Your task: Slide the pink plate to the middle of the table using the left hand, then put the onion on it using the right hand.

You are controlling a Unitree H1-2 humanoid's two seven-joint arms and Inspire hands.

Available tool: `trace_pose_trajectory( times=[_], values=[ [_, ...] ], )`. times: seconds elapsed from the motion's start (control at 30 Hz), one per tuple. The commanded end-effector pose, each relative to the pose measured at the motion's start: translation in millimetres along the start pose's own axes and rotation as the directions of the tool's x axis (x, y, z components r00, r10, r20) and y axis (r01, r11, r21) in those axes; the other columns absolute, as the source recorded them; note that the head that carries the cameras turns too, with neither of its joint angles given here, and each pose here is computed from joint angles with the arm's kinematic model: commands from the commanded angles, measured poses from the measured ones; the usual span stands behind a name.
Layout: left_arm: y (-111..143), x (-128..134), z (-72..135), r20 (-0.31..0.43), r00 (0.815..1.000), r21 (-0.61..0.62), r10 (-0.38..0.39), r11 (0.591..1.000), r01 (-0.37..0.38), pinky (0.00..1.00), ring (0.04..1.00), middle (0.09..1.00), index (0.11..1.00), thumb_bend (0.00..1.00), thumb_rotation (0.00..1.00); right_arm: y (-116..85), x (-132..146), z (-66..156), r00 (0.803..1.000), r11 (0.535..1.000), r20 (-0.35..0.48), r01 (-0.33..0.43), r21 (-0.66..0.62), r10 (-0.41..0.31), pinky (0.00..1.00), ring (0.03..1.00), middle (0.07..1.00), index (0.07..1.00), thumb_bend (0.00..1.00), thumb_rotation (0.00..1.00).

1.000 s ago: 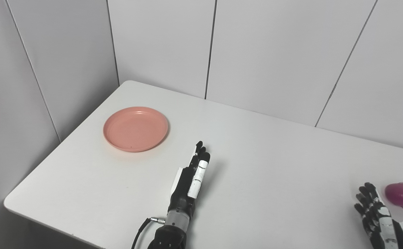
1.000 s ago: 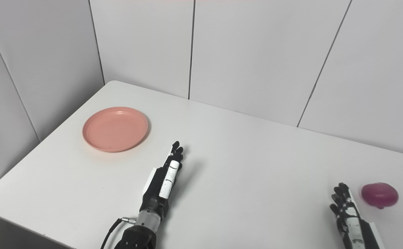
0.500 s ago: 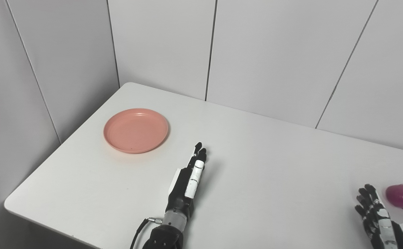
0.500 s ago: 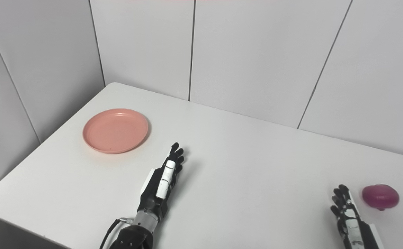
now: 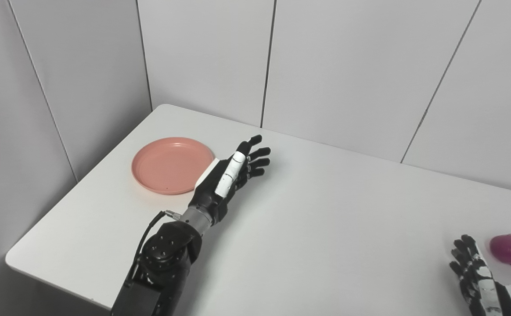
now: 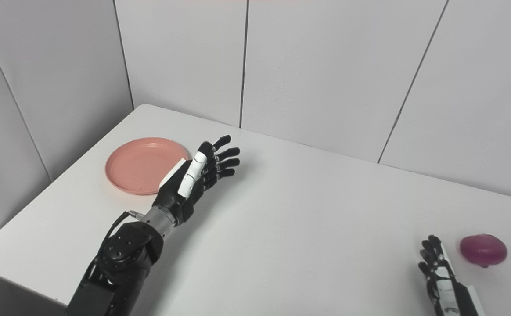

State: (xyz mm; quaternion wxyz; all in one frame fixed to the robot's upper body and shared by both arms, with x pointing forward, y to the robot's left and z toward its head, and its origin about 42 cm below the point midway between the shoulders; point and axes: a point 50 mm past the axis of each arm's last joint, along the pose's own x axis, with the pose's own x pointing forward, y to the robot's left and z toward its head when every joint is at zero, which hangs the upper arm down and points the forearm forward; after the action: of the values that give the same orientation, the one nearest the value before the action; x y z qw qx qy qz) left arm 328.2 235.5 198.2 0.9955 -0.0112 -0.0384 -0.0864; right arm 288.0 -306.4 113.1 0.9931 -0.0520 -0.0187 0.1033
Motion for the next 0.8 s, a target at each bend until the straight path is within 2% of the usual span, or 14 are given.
trace_pose_trajectory(
  times=[0.0,0.2,0.3,0.47,0.63,0.77],
  values=[
    [7,17,29,0.121,0.992,0.022,-0.03,0.999,0.027,0.88,0.881,0.865,0.892,0.91,1.0,8,0,-1,1.0,1.0,0.005,0.005,0.013,-0.005,1.0,1.0,0.985,0.999,0.84,1.0],
    [44,41,68,0.214,0.976,0.095,-0.03,0.995,0.009,0.85,0.872,0.867,0.895,0.95,1.0,10,1,0,1.0,1.0,0.018,0.002,0.014,-0.002,1.0,1.0,0.986,0.996,0.84,1.0],
    [55,49,80,0.243,0.97,0.118,-0.025,0.993,-0.004,0.83,0.861,0.855,0.882,0.95,1.0,10,1,0,1.0,1.0,0.022,0.001,0.016,-0.001,1.0,1.0,0.979,0.99,0.83,1.0],
    [85,68,114,0.297,0.955,0.169,0.0,0.984,-0.053,0.92,0.911,0.886,0.91,0.92,1.0,11,1,0,1.0,1.0,0.025,0.003,0.017,-0.003,1.0,1.0,0.978,0.996,0.85,1.0],
    [119,82,128,0.303,0.952,0.203,0.038,0.974,-0.103,0.94,0.916,0.889,0.924,0.92,1.0,10,3,-2,1.0,1.0,0.023,0.002,0.015,-0.002,1.0,1.0,0.977,0.995,0.86,1.0],
    [149,88,130,0.287,0.953,0.208,0.097,0.965,-0.161,0.89,0.891,0.858,0.91,0.93,1.0,10,3,-3,1.0,1.0,0.023,0.002,0.017,-0.003,1.0,1.0,0.979,0.993,0.87,1.0]
  ],
)
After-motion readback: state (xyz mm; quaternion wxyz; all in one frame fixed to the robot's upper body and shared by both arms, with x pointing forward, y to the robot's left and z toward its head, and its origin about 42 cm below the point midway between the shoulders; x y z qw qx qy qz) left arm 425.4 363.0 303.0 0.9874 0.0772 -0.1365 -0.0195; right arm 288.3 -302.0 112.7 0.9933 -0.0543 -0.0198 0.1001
